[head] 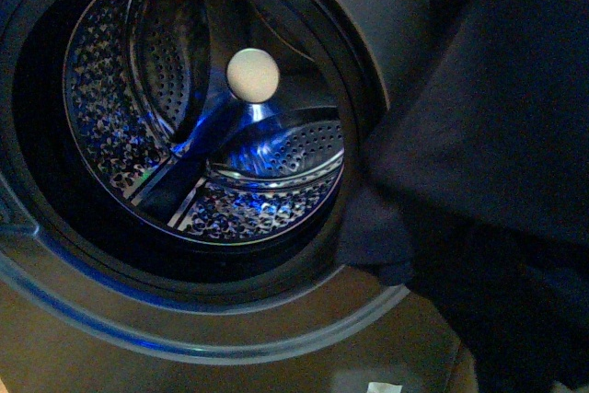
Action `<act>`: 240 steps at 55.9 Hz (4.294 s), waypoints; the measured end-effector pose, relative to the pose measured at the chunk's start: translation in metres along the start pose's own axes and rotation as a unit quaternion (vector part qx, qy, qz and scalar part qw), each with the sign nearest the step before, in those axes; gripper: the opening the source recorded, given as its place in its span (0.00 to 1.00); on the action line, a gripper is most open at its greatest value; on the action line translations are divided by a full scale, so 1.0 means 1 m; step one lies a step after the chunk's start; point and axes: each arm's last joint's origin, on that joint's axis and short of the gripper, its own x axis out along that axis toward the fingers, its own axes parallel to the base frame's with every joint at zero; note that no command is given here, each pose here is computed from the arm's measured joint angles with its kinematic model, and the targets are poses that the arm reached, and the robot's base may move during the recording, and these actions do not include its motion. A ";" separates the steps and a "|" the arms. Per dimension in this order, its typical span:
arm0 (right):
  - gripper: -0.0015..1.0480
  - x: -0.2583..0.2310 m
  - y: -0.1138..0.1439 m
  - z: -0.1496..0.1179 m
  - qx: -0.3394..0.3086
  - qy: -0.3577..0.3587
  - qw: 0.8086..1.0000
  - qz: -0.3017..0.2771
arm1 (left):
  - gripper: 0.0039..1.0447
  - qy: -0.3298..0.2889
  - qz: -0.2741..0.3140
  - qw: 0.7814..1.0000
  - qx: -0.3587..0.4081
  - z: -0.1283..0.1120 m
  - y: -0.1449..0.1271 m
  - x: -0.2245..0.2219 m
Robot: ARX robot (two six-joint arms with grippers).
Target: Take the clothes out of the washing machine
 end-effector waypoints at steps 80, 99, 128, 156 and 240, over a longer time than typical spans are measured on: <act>0.05 -0.121 -0.302 0.136 -0.115 0.083 0.938 -0.318 | 0.94 -0.003 0.000 1.000 0.001 0.002 0.000 -0.001; 0.17 -0.221 -0.373 -0.012 0.121 0.360 0.814 -0.440 | 0.94 -0.004 0.000 1.000 0.001 0.003 0.000 -0.001; 0.92 -0.208 -0.349 -0.016 0.221 0.318 0.842 -0.376 | 0.94 -0.005 0.000 1.000 0.001 0.003 0.000 -0.002; 0.93 -0.084 -0.156 0.042 0.084 0.190 0.970 -0.123 | 0.94 -0.005 0.000 1.000 0.001 0.003 0.000 -0.002; 0.02 -0.208 -0.053 -0.082 -0.074 0.287 0.949 -0.104 | 0.94 0.127 0.371 0.915 -0.089 0.025 0.085 -0.112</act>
